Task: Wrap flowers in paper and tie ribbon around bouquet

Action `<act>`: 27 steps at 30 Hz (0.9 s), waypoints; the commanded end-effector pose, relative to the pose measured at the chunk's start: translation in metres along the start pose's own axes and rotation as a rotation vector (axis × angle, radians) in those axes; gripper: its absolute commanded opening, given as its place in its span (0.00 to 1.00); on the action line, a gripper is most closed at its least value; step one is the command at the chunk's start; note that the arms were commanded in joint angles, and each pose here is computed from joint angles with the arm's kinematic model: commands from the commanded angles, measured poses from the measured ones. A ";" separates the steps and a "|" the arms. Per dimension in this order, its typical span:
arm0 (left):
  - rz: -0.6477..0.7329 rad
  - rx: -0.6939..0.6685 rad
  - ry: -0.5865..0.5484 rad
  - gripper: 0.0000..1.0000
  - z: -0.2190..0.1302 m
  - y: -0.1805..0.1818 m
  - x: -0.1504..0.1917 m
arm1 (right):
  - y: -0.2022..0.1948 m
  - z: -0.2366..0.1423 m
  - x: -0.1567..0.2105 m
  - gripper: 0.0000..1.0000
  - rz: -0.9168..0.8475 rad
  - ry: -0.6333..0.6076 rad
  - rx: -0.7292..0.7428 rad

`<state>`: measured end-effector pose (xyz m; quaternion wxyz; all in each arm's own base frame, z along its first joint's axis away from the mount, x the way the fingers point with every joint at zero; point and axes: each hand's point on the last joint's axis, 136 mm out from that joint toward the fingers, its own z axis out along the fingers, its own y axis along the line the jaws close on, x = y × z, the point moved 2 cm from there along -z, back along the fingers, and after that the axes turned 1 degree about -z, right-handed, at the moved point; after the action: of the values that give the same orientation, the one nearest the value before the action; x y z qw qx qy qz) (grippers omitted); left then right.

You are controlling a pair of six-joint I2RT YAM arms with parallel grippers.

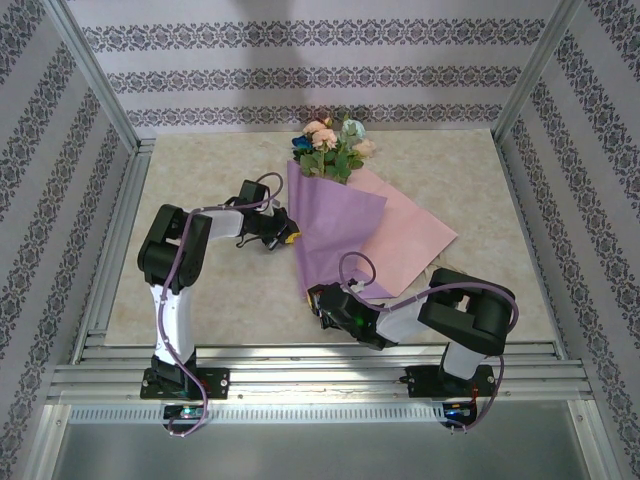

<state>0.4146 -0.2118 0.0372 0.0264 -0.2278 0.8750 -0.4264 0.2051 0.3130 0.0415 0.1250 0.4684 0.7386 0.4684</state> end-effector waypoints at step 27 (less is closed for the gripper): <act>0.017 0.101 -0.224 0.00 0.004 -0.027 -0.132 | -0.020 -0.001 -0.005 0.00 0.239 0.040 0.106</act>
<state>0.5193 -0.1925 0.0397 0.0970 -0.2471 0.8521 -0.4510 0.2094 0.3109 0.0401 0.1031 0.4706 0.7393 0.4706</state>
